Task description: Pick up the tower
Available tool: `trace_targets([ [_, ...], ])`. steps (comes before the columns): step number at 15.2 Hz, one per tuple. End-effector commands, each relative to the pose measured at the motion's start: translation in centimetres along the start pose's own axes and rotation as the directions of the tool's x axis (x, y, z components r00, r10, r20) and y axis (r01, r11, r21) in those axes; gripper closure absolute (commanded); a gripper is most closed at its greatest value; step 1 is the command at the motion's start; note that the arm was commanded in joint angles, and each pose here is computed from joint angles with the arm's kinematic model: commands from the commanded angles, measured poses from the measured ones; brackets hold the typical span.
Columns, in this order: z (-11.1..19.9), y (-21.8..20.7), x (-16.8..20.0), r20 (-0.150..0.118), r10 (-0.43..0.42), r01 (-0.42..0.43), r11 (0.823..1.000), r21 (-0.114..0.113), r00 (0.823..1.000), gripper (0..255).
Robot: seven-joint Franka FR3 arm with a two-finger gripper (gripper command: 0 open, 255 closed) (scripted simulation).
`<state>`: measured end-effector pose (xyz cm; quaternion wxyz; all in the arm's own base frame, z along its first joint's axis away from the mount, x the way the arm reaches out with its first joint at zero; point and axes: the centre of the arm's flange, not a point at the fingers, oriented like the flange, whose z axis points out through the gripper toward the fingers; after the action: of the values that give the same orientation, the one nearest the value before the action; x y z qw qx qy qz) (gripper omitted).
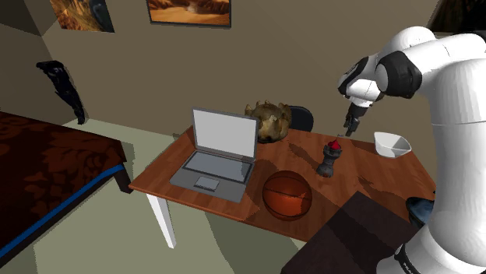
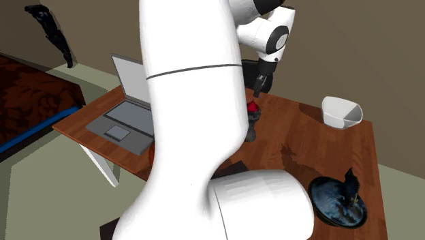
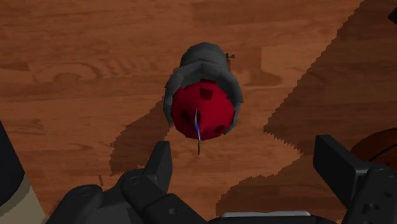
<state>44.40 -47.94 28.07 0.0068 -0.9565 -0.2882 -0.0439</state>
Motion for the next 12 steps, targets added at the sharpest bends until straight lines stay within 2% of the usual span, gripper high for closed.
trace_targets([
  [1, 1.6, 2.3, -0.2, -0.01, -0.027, 0.027, 1.0, 0.005, 1.0, 0],
  [11, 6.1, 3.0, -0.5, -0.012, -0.036, 0.036, 0.999, 0.007, 0.999, 0],
  [12, 6.1, 3.1, -0.5, -0.012, -0.036, 0.036, 0.999, 0.007, 0.999, 255],
])
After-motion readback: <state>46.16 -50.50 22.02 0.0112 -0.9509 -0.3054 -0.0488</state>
